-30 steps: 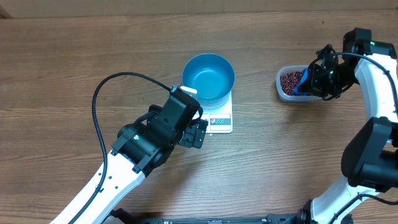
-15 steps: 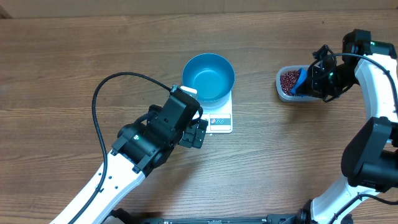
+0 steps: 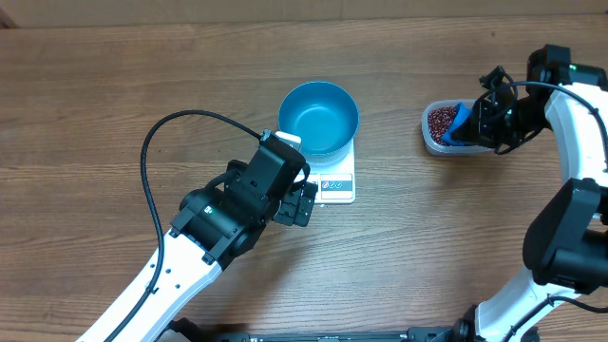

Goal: Scoop item into bowl and weigh 150g on scale
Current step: 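Tilt the blue scoop to fill it with beans, right gripper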

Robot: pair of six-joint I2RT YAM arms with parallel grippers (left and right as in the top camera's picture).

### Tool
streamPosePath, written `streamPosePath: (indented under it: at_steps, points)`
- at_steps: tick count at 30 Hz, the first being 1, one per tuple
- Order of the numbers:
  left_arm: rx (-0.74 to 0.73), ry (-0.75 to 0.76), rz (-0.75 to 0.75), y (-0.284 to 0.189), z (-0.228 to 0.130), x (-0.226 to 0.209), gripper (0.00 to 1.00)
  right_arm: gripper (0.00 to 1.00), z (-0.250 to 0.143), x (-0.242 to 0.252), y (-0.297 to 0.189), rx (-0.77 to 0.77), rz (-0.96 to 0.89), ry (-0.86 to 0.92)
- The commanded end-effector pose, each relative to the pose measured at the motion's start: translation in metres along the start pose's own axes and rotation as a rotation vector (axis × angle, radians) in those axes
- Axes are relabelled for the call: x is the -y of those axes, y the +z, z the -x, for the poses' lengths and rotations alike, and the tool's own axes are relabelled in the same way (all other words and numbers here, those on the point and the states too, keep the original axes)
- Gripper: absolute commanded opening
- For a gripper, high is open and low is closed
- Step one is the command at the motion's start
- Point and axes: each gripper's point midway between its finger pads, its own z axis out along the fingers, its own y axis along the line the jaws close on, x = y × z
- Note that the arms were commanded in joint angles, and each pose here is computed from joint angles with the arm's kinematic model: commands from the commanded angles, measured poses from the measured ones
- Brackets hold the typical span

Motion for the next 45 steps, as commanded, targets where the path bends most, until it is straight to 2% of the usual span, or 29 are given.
streamPosePath:
  at_steps: [1, 16, 20, 45]
  points:
    - [0.038, -0.015, -0.002, -0.009, 0.010, -0.002, 0.99, 0.04, 0.006, -0.012, -0.002, 0.035, 0.092, -0.041]
    - [0.038, -0.015, -0.002, -0.009, 0.010, -0.002, 1.00, 0.04, 0.000, -0.004, 0.006, 0.021, 0.096, 0.037]
    - [0.038, -0.015, -0.002, -0.009, 0.010, -0.002, 1.00, 0.04, 0.002, -0.019, 0.004, 0.041, 0.186, -0.029]
    - [0.038, -0.015, -0.002, -0.009, 0.010, -0.002, 1.00, 0.04, -0.002, 0.002, -0.017, 0.082, 0.239, -0.032]
